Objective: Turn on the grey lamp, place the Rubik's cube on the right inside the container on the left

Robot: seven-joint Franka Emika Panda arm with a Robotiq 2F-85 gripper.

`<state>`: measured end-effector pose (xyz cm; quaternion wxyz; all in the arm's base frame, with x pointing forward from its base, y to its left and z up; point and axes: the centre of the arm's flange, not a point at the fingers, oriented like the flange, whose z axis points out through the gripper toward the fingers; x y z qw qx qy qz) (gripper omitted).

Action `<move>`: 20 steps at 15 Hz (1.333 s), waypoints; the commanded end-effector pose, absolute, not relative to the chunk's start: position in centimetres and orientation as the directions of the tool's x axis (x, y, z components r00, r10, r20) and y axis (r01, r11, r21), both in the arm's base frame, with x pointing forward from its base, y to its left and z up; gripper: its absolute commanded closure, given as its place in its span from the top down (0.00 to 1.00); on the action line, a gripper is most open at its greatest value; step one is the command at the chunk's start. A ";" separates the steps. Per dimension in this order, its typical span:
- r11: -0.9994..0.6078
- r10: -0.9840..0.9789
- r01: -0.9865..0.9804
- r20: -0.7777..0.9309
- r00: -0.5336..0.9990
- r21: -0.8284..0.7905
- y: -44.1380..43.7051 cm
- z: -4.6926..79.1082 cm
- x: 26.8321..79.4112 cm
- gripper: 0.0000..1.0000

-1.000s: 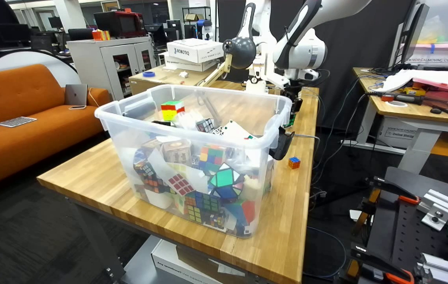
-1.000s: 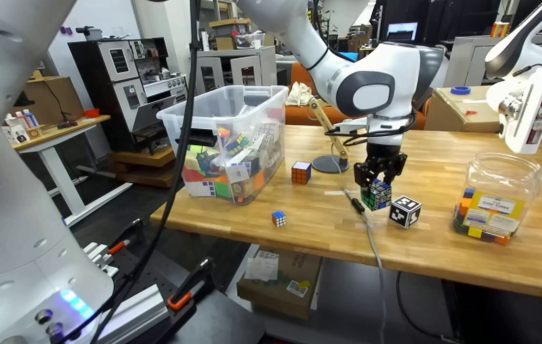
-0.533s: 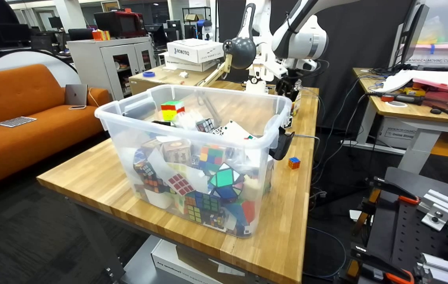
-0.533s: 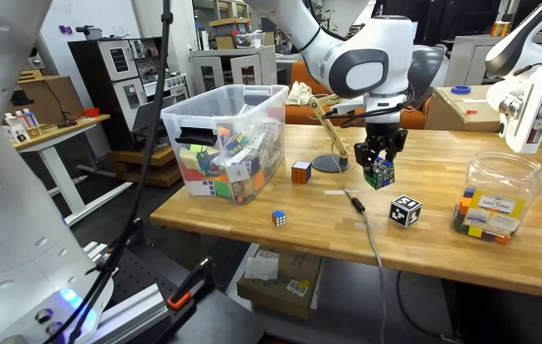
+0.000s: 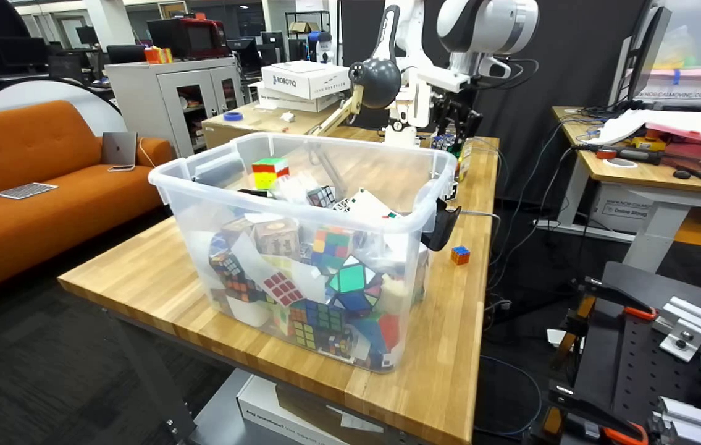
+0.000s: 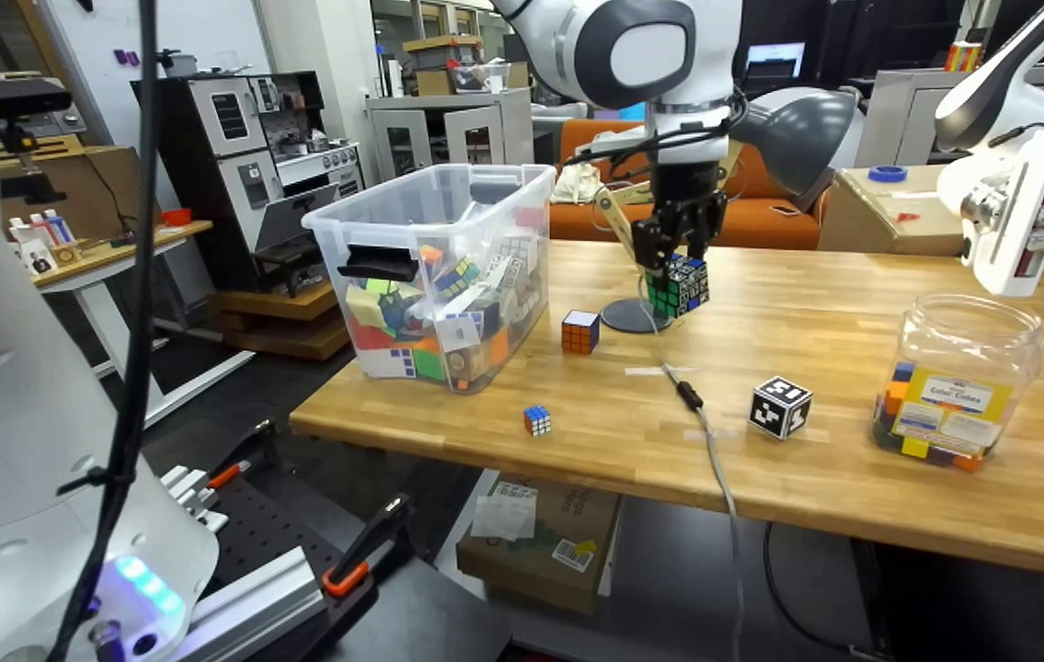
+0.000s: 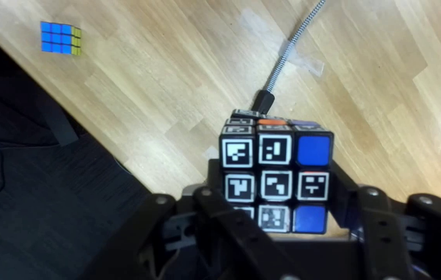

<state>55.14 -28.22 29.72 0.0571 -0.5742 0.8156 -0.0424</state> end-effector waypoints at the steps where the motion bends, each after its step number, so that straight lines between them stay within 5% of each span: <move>1: 0.223 -0.975 -0.964 -0.018 -0.223 -0.143 -25.5 33.9 51.9 0.38; 11: -0.130 -0.992 -0.960 0.026 0.127 -0.248 -17.9 40.5 51.3 0.38; 13: -0.097 -0.995 -0.965 0.016 0.096 -0.243 -17.7 40.4 52.1 0.38; 14: -0.104 -0.995 -0.965 0.016 0.104 -0.243 -17.4 40.4 52.2 0.63; 19: -0.097 -0.995 -0.966 0.014 0.097 -0.238 -17.7 40.1 52.1 0.63; 20: -0.097 -0.995 -0.966 0.014 0.096 -0.238 -17.7 40.1 52.1 0.38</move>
